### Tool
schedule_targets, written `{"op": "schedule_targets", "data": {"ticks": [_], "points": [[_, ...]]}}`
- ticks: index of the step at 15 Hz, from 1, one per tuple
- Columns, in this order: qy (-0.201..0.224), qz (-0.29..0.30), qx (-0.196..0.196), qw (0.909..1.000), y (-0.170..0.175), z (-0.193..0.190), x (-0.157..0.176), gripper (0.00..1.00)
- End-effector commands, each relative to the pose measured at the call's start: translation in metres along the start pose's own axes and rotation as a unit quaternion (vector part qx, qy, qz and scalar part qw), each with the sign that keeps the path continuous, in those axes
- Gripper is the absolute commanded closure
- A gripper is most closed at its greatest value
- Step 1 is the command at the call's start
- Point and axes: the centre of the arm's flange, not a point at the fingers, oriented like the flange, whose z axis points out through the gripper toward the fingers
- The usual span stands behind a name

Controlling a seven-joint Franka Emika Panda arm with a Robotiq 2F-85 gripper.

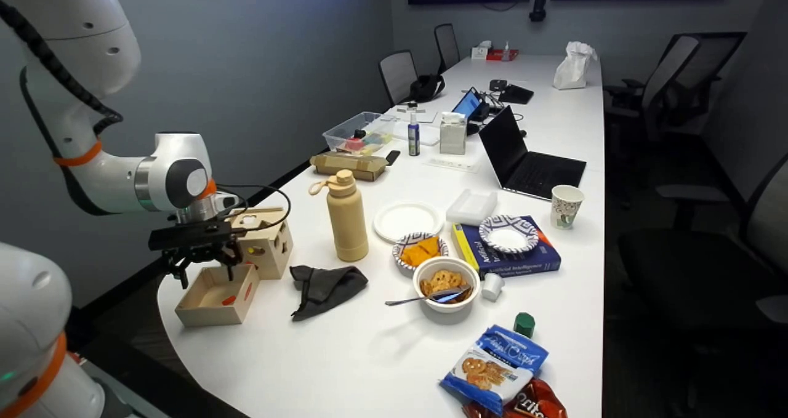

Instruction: Remove the orange block from the wooden box and put it in the shape sorter through the square opening

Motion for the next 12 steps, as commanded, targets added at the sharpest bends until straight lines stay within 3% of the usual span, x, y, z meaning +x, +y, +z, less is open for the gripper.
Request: {"op": "schedule_targets", "data": {"ticks": [1,7,12], "points": [[-0.003,0.007,0.011,0.9999,0.012,0.022,0.017,0.00],[-0.014,0.020,0.025,0.9994,0.029,0.039,0.019,0.00],[-0.026,-0.011,0.027,0.9992,0.033,0.047,0.015,0.00]]}}
